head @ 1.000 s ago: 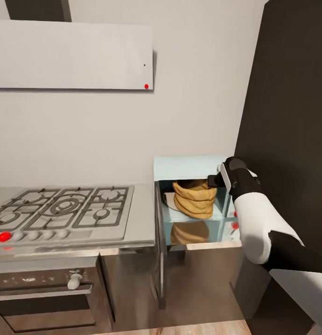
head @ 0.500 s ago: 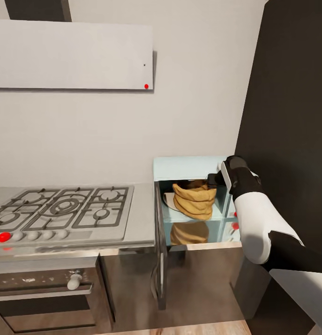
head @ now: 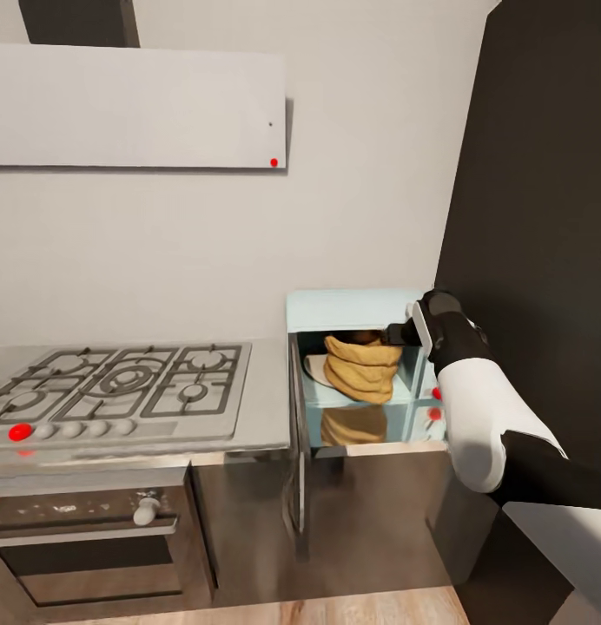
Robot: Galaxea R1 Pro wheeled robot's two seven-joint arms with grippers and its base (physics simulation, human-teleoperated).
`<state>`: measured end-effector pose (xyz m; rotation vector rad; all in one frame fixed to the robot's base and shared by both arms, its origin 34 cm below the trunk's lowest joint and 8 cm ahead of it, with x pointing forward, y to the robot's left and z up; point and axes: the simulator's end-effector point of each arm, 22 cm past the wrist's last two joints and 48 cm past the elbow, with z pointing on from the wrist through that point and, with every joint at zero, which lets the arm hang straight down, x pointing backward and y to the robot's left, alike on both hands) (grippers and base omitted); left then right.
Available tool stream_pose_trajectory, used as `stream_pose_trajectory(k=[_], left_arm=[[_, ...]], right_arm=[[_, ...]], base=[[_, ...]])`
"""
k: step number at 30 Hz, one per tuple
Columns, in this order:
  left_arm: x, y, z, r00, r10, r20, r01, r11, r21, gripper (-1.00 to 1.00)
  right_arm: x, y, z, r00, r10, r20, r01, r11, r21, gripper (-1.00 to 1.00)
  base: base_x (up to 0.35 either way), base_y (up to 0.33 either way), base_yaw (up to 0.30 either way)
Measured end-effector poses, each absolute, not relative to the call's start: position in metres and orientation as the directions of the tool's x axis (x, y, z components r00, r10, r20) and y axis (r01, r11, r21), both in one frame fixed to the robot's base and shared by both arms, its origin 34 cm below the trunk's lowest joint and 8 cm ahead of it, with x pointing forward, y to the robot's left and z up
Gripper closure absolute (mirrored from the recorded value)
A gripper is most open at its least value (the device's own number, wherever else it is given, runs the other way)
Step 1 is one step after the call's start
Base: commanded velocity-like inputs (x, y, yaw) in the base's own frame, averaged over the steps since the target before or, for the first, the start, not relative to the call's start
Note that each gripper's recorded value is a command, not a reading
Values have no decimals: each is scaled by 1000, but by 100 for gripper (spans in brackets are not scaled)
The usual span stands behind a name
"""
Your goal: In the kitchen, take the popcorn bag from the countertop, put it into the microwave, and heat it until the popcorn is cooked so the cooked popcorn ends up inside the bag.
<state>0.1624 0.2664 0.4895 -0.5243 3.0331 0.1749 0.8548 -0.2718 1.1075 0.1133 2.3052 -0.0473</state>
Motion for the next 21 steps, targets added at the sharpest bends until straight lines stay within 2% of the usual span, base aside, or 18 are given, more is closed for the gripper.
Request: stream_pose_trajectory(k=[9,21], left_arm=[[162,267,490,-941,-330,-76,-337,936,102,-100],[162,267,490,-941,-330,-77,-337,936,103,-100]], right_arm=[[857,-278,1131,-623,80,-778,111,994,13,-100],[859,-258,1167,-547,95,-832,38,995,89,-100]], base=[[-317,0,0],[-21,0,0]])
